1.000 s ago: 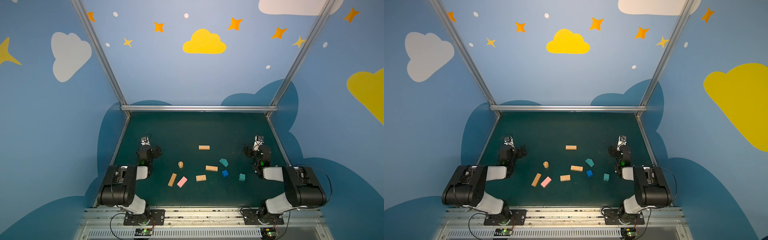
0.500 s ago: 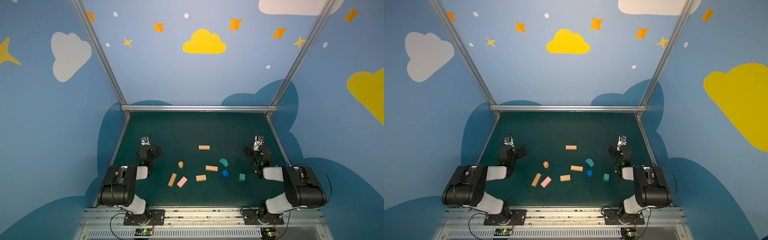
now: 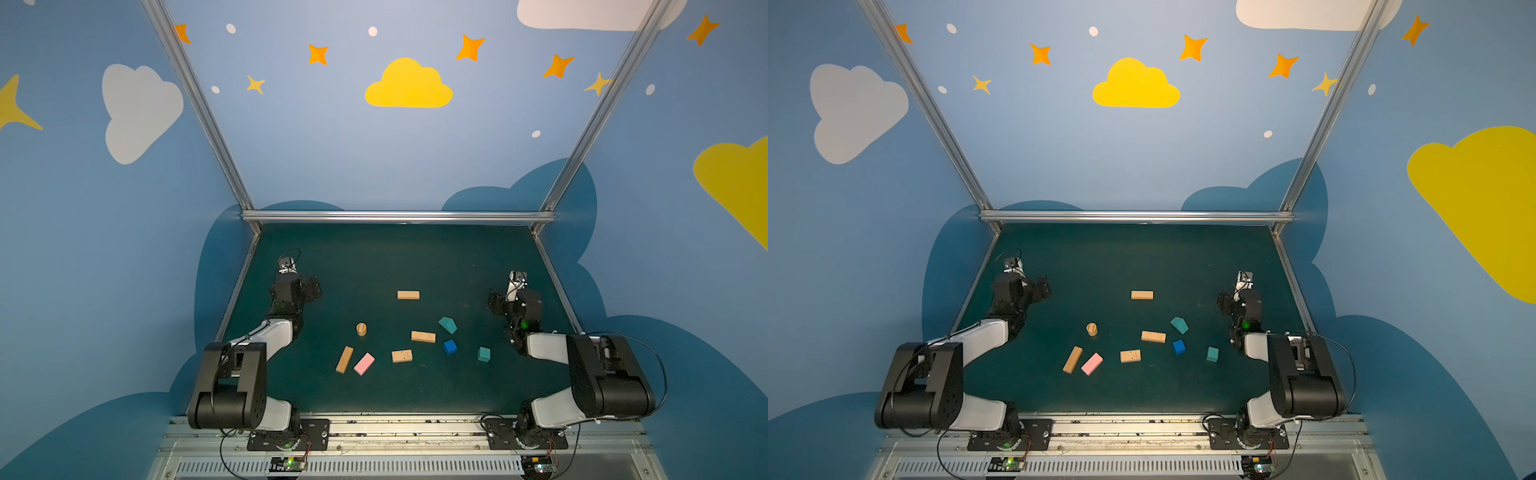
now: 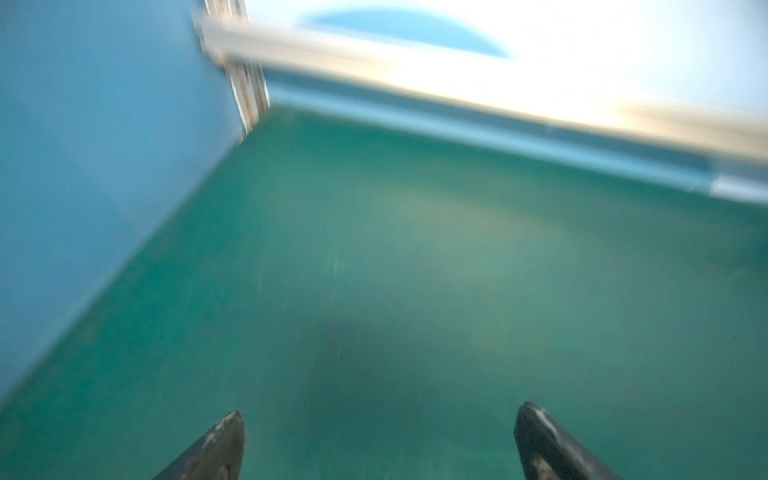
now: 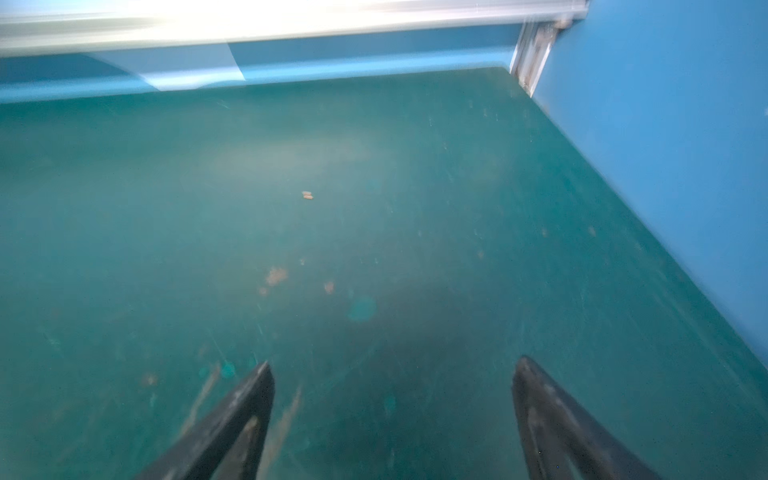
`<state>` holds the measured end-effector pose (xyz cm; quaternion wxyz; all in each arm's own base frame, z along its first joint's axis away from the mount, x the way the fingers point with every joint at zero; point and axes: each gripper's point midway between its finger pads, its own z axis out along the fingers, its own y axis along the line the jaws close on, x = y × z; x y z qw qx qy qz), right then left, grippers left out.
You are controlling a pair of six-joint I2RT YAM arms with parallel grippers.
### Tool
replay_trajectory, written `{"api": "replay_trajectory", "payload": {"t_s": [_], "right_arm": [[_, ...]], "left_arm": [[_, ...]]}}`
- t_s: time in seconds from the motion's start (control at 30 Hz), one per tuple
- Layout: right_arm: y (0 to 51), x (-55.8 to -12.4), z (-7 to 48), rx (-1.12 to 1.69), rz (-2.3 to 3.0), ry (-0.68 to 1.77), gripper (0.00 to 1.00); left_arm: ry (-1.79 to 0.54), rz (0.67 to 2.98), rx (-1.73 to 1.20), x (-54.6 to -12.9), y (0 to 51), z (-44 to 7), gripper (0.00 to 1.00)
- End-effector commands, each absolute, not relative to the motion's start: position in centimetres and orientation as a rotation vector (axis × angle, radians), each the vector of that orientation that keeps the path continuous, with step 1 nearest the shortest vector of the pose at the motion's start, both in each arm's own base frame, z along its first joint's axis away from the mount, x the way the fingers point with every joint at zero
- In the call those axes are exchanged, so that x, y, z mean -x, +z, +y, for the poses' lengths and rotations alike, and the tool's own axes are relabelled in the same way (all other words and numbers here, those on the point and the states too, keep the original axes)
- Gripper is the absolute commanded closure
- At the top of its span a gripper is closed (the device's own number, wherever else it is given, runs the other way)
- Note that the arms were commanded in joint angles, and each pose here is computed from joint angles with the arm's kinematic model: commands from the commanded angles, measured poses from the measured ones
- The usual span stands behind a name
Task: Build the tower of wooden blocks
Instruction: 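Raise both arms and move the right gripper over the wood bar near the teal blocks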
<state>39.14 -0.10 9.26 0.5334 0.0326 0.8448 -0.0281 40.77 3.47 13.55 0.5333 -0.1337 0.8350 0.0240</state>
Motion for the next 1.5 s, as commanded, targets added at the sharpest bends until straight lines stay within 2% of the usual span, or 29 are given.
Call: {"api": "replay_trajectory", "payload": {"t_s": [0.0,0.27,0.57,0.73,0.93,1.2,1.47], "right_arm": [[11.8,-39.4,-0.6,-0.116,2.049,-0.087,0.13],[15.3,-38.3,0.8,-0.113,2.122,-0.034,0.13],[18.5,-35.6,5.9,-0.075,2.204,0.053,0.12],[17.7,-33.8,10.6,-0.074,2.269,0.099,0.12],[16.3,-32.5,16.7,0.033,2.372,0.046,0.12],[11.7,-30.1,25.1,0.151,2.595,0.108,0.11],[9.0,-26.8,27.1,0.136,2.72,0.069,0.11]], "left_arm": [[0.076,2.064,0.346,-38.9,13.2,3.6,0.01],[-0.048,2.05,0.289,-37.5,17.6,0.8,0.02],[-0.275,2.087,0.231,-37.0,20.0,-3.7,0.03],[-0.337,2.142,0.171,-36.8,20.0,-6.5,0.05],[-0.339,2.188,0.115,-36.2,19.5,-8.8,0.06],[-0.373,2.185,0.074,-35.3,20.0,-10.4,0.07],[-0.349,2.138,0.109,-34.6,21.4,-9.8,0.07]]}}
